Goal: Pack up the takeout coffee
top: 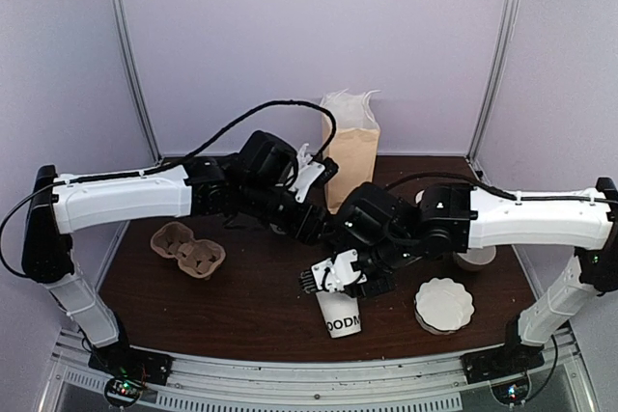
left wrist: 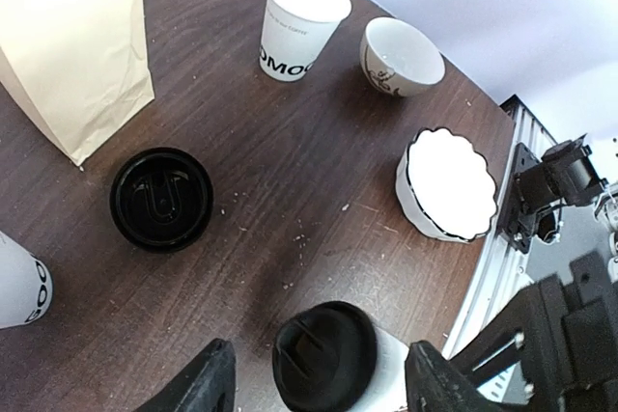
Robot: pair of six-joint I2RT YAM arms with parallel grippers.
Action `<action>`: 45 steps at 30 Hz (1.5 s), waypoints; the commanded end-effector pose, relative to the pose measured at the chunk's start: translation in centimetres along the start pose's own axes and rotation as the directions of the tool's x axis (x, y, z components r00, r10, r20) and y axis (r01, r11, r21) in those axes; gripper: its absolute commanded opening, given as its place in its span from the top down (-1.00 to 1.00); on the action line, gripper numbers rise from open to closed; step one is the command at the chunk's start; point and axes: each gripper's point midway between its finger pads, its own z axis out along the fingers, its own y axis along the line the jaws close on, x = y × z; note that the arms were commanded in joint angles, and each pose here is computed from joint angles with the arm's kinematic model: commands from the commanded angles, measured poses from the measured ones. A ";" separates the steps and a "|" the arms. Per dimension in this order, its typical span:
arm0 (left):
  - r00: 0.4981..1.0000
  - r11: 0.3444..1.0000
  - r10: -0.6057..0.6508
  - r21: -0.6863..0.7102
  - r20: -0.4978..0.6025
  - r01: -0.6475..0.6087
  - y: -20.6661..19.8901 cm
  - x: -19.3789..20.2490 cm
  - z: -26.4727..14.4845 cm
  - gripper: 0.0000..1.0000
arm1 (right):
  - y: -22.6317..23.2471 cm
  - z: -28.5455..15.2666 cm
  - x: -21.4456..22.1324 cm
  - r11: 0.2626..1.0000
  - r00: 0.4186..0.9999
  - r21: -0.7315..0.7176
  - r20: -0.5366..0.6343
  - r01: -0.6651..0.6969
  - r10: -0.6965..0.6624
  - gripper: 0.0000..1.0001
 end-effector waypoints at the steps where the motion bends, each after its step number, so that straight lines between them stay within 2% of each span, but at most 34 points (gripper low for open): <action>1: 0.997 0.997 0.081 -0.014 -0.022 -0.081 -0.8 0.2 -2.0 -0.27 | 0.3 -2.5 -0.2 0.999 0.998 -0.031 0.050 -0.025 0.027 0.18; 5: 0.995 0.997 0.073 -0.035 -0.067 -0.075 -0.2 2.3 -2.5 -0.26 | 1.7 -1.6 0.3 0.997 0.998 -0.076 0.055 -0.029 0.033 0.18; 10: 0.989 0.991 -0.044 -0.135 -0.139 0.025 1.5 5.4 -3.5 -0.28 | 1.4 -1.8 1.3 0.984 0.986 -0.113 0.081 -0.137 0.146 0.18; 12: 0.980 0.982 -0.081 -0.181 -0.181 0.048 1.4 7.5 -3.9 -0.40 | 0.3 -2.5 2.6 0.969 0.968 -0.118 0.104 -0.216 0.229 0.14; 14: 0.975 0.971 -0.123 -0.226 -0.186 0.079 0.9 8.9 -4.1 -0.57 | -0.8 -2.9 4.4 0.947 0.944 -0.113 0.103 -0.301 0.313 0.01; 17: 0.970 0.958 -0.157 -0.269 -0.185 0.104 -0.3 10.2 -3.2 -0.69 | -3.1 -3.7 7.0 0.889 0.881 -0.082 0.124 -0.450 0.457 -0.29; 19: 0.966 0.949 -0.185 -0.289 -0.179 0.128 -0.9 10.3 -2.4 -0.71 | -4.5 -4.1 8.5 0.832 0.819 -0.072 0.147 -0.551 0.555 -0.44; 22: 0.952 0.928 -0.258 -0.315 -0.166 0.196 -1.1 10.3 -1.2 -0.73 | -5.3 -4.6 10.0 0.750 0.735 -0.123 0.152 -0.650 0.661 -0.50; 24: 0.941 0.918 -0.292 -0.328 -0.172 0.224 -1.3 10.8 -0.2 -0.74 | -6.1 -4.9 11.3 0.707 0.692 -0.104 0.151 -0.700 0.706 -0.49; 27: 0.925 0.906 -0.333 -0.336 -0.185 0.259 -1.7 11.5 1.6 -0.75 | -7.3 -5.5 12.9 0.673 0.656 -0.060 0.172 -0.737 0.735 -0.48; 31: 0.898 0.885 -0.396 -0.342 -0.191 0.317 -2.5 12.1 3.6 -0.78 | -7.8 -6.1 13.1 0.661 0.645 -0.043 0.178 -0.749 0.743 -0.47; 32: 0.896 0.886 -0.402 -0.330 -0.192 0.327 -2.8 12.1 4.1 -0.93 | -7.9 -6.2 13.0 0.659 0.643 -0.045 0.183 -0.751 0.744 -0.48; 33: 0.891 0.885 -0.411 -0.319 -0.193 0.339 -3.1 12.0 4.6 -0.95 | -7.9 -6.3 12.9 0.658 0.640 -0.046 0.189 -0.751 0.744 -0.48; 37: 0.858 0.856 -0.471 -0.342 -0.206 0.388 -3.0 13.0 6.5 -0.95 | -7.8 -6.7 12.6 0.660 0.637 -0.049 0.215 -0.750 0.740 -0.47; 45: 0.813 0.851 -0.499 -0.344 -0.299 0.396 -3.7 14.0 10.0 -0.95 | -7.8 -7.4 12.4 0.666 0.640 -0.040 0.242 -0.745 0.730 -0.47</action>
